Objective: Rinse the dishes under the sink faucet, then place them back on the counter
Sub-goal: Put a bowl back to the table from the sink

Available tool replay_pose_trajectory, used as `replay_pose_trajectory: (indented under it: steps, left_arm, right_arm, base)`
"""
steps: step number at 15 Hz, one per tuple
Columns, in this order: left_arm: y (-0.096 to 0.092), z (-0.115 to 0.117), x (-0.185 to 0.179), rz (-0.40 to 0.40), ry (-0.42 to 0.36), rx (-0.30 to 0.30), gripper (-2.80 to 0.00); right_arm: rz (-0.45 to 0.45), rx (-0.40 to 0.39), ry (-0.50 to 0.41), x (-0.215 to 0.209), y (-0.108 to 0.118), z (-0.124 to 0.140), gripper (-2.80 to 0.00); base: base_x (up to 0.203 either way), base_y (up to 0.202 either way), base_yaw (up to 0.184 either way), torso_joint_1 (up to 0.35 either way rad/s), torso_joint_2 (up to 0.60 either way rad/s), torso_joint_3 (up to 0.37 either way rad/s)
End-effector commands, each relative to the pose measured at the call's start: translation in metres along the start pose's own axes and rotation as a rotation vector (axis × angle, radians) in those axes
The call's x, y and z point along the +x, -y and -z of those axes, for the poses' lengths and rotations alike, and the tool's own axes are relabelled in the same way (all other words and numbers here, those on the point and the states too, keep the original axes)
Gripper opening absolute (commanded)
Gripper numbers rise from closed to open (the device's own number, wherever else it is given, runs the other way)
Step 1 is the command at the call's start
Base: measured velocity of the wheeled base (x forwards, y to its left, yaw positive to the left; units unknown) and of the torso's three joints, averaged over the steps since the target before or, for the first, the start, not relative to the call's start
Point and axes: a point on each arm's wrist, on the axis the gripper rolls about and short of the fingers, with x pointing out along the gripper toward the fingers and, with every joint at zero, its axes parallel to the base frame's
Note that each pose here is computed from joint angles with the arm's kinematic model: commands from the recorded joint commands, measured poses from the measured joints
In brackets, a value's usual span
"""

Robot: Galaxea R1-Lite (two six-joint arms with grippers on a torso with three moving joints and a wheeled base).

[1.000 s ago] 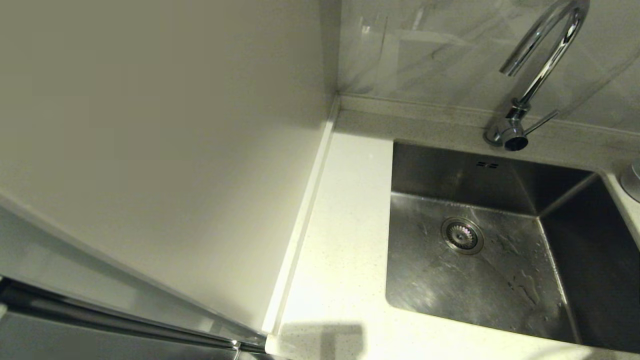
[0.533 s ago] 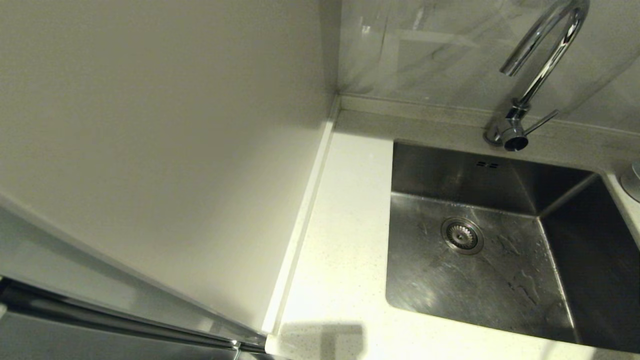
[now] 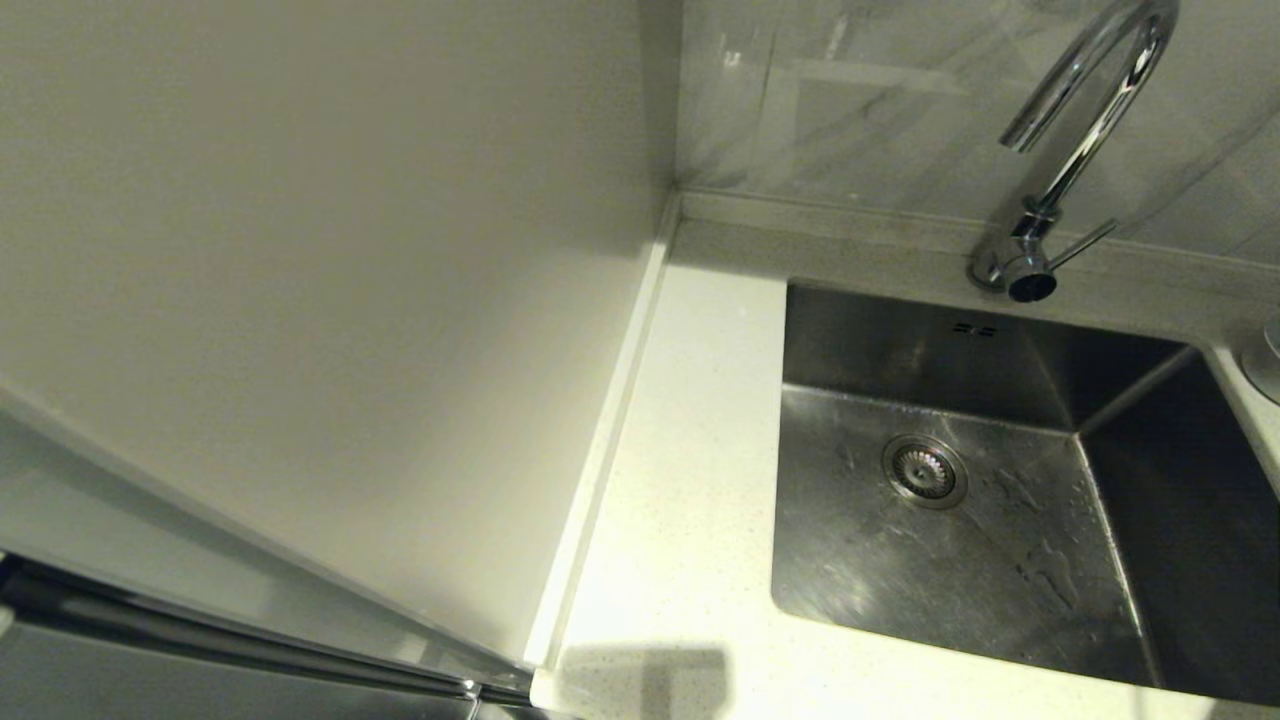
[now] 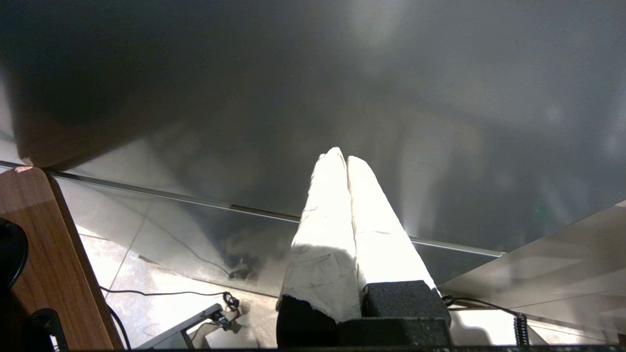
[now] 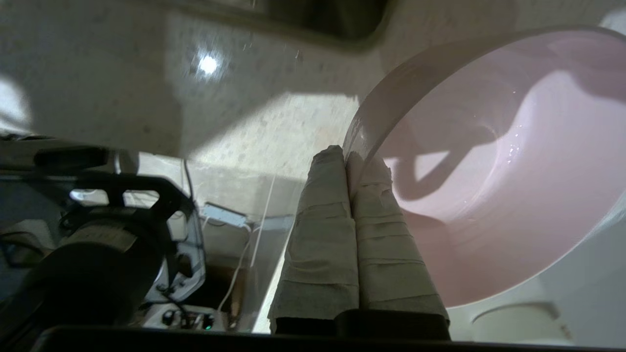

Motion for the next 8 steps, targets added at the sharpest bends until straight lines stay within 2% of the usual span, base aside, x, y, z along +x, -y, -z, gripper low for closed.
replay_pose_trajectory:
  steps: [1,5,6,8]
  left_arm:
    - [0.000,0.001,0.000,0.000,-0.003,0.000,-2.80]
    - [0.000,0.001,0.000,0.000,-0.003,0.000,-2.80]
    - [0.000,0.001,0.000,0.000,-0.003,0.000,-2.80]
    - [0.000,0.001,0.000,0.000,-0.003,0.000,-2.80]
  right_arm:
    - [0.001,-0.039,0.010,0.017,0.008,-0.009,-2.80]
    - [0.028,-0.062,0.025,0.030,0.017,-0.017,-2.80]
    - [0.036,-0.064,0.024,0.032,0.018,-0.017,0.00]
    - [0.056,-0.068,0.029,0.033,0.021,-0.018,0.00]
  base:
    - [0.000,0.000,0.000,0.000,0.00,0.000]
    - [0.000,0.000,0.000,0.000,0.00,0.000]
    - [0.000,0.000,0.000,0.000,0.00,0.000]
    - [0.000,0.000,0.000,0.000,0.00,0.000]
